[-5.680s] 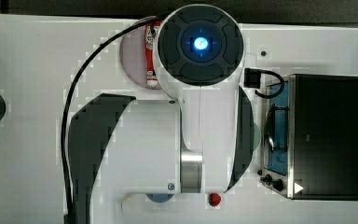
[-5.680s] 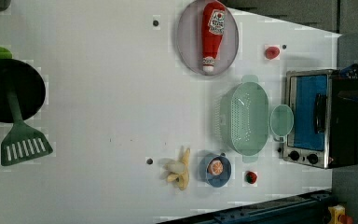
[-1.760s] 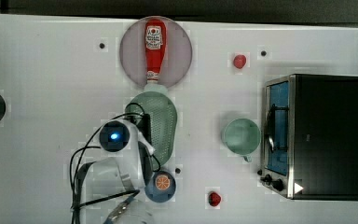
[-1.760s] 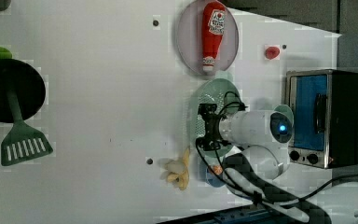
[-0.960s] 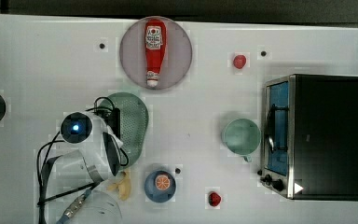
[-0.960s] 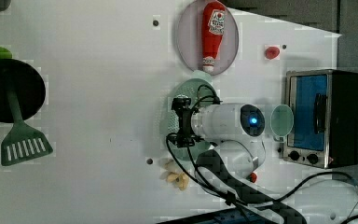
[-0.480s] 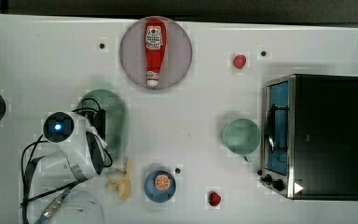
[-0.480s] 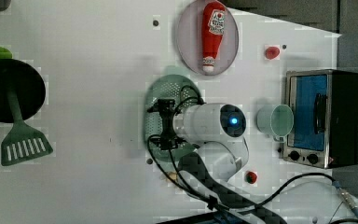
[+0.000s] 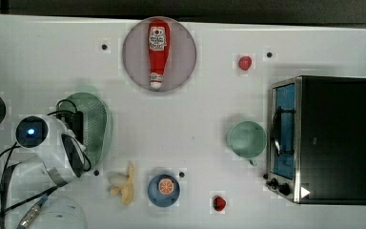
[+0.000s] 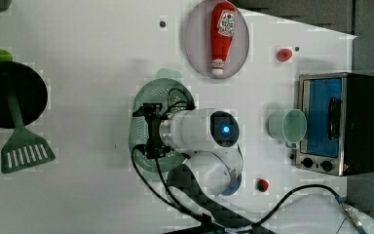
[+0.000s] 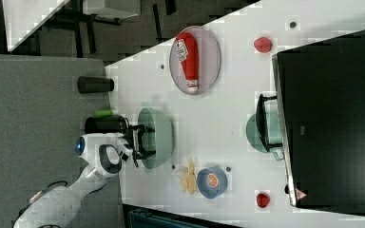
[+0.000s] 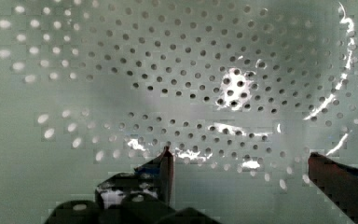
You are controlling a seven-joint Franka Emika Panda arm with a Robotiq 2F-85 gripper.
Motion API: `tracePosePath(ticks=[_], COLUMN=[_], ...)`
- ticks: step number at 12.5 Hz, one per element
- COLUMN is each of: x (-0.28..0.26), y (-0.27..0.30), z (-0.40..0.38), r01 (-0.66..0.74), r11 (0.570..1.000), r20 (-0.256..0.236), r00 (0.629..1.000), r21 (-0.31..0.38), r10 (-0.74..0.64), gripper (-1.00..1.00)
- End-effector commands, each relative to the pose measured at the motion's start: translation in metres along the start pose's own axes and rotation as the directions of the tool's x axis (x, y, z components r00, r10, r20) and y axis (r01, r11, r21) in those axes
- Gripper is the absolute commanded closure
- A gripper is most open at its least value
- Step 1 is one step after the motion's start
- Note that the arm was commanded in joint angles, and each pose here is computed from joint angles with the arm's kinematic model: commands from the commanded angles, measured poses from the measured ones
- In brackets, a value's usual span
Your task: Drag strainer right to left.
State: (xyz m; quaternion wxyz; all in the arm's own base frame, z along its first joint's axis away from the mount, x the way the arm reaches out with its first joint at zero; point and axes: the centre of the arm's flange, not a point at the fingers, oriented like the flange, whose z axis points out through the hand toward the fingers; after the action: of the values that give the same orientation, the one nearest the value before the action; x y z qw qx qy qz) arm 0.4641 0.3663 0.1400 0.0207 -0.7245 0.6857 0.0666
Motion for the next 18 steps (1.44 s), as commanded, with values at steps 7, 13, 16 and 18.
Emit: tracePosePath(ticks=[7,13,16,18], x=[-0.059,-0.02,0.041,0.106], y=[-0.001,-0.032,-0.056,-0.06], z=[-0.004,-0.097,-0.211,-0.29], r01=[-0.024,0.288,0.398,0.462], r11=[0.999,0.956,0.916,0.886], r20=[0.055,-0.055,-0.084,-0.08], r00=[0.998,0.957,0.916,0.886], r21=[0.031,0.064,0.06,0.05], r10=[0.022,-0.284,-0.392,-0.457], gripper=[-1.0,-1.0,-1.0,-1.0])
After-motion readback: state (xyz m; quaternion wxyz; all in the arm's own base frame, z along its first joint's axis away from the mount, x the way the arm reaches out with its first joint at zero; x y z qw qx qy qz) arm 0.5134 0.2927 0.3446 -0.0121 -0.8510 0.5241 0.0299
